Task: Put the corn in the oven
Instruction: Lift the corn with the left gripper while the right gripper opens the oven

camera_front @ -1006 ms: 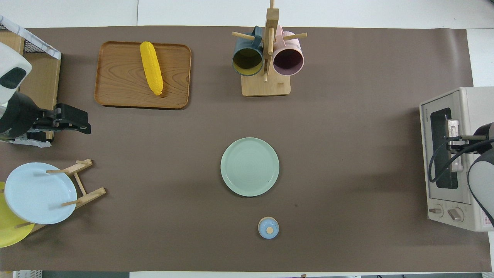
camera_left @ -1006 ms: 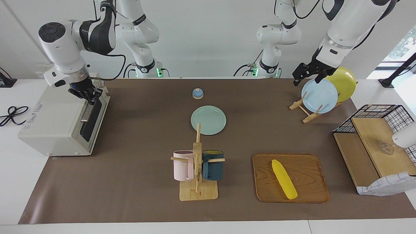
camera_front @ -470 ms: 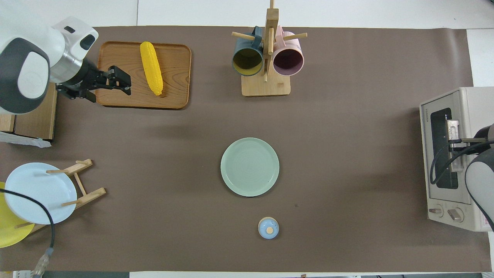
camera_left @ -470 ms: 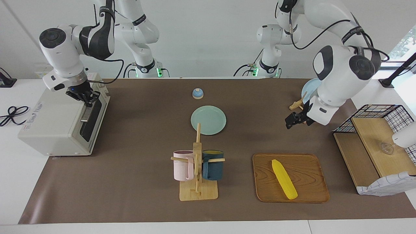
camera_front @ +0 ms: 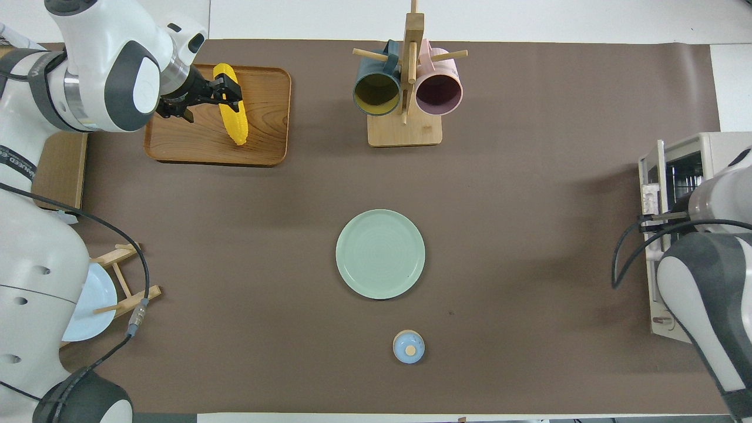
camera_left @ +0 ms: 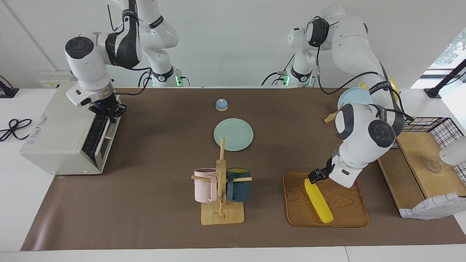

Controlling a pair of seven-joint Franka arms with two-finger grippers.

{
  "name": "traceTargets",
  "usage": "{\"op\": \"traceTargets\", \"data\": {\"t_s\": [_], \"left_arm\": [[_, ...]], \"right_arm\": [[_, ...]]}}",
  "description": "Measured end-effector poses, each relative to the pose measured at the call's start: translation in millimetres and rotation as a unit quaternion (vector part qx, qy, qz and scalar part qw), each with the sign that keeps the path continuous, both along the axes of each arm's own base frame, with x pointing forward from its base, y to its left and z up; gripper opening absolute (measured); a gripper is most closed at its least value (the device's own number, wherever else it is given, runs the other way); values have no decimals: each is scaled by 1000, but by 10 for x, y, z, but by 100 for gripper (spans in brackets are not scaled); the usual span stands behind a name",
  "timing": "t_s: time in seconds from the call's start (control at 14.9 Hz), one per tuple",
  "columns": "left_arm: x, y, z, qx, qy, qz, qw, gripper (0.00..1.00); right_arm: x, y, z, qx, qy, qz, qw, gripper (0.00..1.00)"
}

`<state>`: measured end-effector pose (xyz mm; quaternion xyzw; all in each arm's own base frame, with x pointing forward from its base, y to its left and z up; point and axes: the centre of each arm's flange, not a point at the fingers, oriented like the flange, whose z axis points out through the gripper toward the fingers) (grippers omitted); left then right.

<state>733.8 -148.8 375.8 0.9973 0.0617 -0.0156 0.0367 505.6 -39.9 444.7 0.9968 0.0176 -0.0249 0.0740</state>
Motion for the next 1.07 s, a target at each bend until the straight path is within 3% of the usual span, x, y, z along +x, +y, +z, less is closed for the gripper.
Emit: {"op": "traceTargets", "data": {"t_s": [0.47,0.8,1.07], "left_arm": [[69,-100,-239,-4,-39,25,999,100],[90,-36,-557,0,-30,36,999,100],[129,14,-612,1,-39,41,998,100]], "right_arm": [[141,389,-614,37,-1,2,999,1],[124,516,-926,39,-12,10,999,1],[102,548,-1052,40,-20,8,999,1]]}}
